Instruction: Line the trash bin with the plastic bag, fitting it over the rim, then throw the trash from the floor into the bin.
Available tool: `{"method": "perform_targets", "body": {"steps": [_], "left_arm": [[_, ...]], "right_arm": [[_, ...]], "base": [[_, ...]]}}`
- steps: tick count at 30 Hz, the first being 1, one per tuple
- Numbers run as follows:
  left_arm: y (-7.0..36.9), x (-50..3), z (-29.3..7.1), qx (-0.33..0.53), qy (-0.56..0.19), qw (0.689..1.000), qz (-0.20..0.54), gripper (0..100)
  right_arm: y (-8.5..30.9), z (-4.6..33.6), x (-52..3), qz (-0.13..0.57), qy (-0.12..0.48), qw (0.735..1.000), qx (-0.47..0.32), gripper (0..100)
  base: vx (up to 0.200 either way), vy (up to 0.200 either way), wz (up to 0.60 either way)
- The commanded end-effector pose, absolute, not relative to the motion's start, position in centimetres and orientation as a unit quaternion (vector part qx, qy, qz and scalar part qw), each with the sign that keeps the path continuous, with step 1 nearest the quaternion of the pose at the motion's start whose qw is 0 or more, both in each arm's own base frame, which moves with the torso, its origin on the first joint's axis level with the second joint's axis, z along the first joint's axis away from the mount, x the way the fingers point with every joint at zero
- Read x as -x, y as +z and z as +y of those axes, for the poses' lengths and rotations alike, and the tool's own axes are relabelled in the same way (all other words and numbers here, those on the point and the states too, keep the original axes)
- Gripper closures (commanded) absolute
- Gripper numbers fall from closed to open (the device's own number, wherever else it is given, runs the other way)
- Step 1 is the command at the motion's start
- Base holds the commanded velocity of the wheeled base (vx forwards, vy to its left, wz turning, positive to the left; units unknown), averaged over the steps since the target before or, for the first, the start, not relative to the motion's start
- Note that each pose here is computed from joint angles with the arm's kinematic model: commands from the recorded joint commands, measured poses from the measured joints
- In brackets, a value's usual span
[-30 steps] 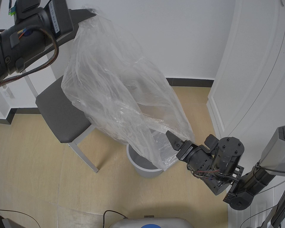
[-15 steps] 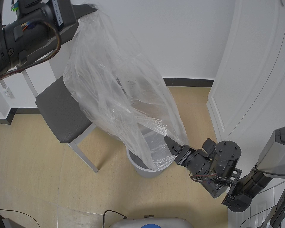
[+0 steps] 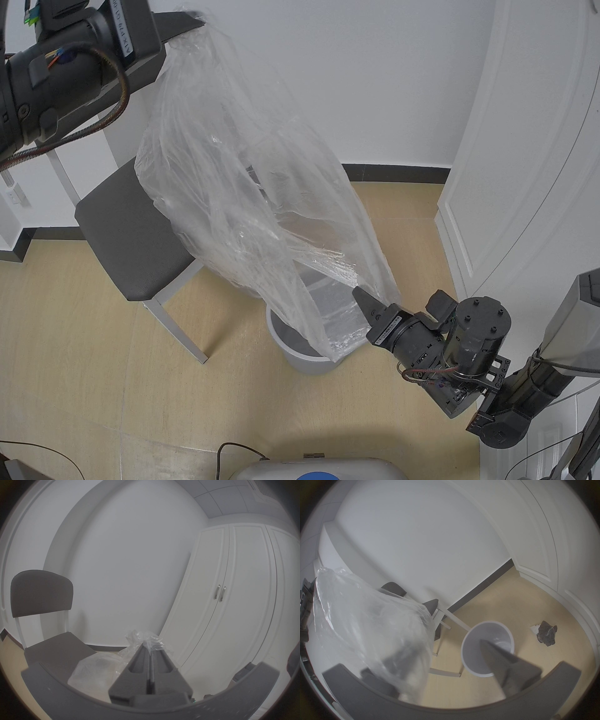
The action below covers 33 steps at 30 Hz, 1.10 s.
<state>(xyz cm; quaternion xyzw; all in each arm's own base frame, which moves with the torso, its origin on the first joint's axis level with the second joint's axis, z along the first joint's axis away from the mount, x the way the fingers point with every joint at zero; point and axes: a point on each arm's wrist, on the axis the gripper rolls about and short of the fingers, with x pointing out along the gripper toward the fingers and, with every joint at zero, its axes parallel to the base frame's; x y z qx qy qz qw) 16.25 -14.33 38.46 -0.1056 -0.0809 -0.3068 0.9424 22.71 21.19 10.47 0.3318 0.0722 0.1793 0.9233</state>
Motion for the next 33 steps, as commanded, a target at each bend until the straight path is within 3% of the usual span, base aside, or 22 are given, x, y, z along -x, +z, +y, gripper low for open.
{"method": "perform_targets", "body": {"steps": [1, 12, 21, 33], "left_arm": [[38.2, -16.3, -14.4, 0.104, -0.307, 0.943, -0.076, 100], [35.5, -16.3, -13.7, 0.086, -0.294, 0.951, -0.039, 100], [32.7, -16.1, -13.5, 0.101, -0.293, 0.951, -0.014, 100], [28.5, -17.0, -14.0, 0.082, -0.287, 0.954, 0.037, 100]], "right_arm": [[10.7, 21.1, -22.2, 0.072, 0.185, 0.922, -0.332, 100], [12.5, 21.0, -21.0, 0.056, 0.207, 0.918, -0.333, 100], [12.9, 19.8, -20.6, 0.067, 0.195, 0.938, -0.278, 100], [16.3, 16.2, -21.0, 0.076, 0.172, 0.944, -0.272, 100]], "base": [[0.000, 0.000, 0.00], [0.000, 0.000, 0.00], [0.000, 0.000, 0.00], [0.000, 0.000, 0.00]]}}
